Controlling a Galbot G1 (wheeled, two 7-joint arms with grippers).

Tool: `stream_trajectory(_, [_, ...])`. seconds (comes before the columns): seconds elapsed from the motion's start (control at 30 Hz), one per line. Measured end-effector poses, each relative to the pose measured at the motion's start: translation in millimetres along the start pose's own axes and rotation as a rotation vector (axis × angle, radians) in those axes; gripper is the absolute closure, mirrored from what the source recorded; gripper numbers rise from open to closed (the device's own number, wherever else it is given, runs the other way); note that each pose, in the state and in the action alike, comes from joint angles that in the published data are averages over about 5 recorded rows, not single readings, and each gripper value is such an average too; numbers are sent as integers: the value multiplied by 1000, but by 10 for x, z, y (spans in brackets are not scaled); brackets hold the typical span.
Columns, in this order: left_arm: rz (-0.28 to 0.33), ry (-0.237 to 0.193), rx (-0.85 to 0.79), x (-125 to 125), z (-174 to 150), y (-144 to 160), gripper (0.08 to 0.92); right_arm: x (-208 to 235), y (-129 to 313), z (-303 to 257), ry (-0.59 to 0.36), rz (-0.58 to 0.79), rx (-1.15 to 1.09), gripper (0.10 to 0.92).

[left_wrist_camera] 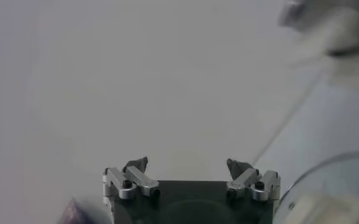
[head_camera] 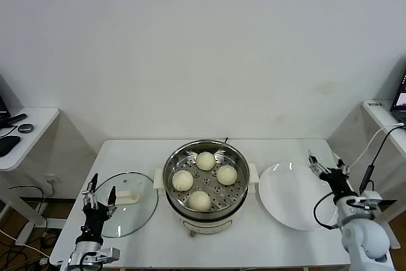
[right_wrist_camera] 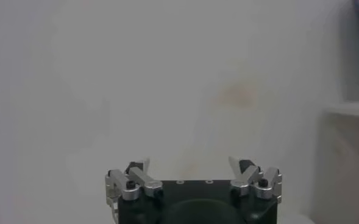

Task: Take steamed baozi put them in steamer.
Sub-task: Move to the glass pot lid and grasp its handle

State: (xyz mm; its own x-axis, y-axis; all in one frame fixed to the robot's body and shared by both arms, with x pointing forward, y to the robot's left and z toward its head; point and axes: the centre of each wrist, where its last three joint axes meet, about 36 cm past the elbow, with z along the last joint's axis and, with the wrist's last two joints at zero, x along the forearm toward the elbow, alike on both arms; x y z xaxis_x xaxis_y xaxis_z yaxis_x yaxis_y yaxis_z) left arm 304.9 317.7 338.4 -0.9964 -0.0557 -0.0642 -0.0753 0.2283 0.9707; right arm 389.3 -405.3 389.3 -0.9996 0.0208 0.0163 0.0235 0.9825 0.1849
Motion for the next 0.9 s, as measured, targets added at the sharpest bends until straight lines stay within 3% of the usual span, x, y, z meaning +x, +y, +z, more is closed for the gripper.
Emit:
stream_trajectory(0.17, [64, -43, -150, -37, 123, -72, 177, 141, -22, 91, 11, 35, -3, 200])
stream_trajectory(0.33, [123, -54, -228, -53, 219, -173, 177, 234, -24, 152, 15, 61, -4, 200])
stream_trajectory(0.9, [206, 21, -320, -235, 365, -469, 177, 355, -30, 297, 24, 107, -4, 200])
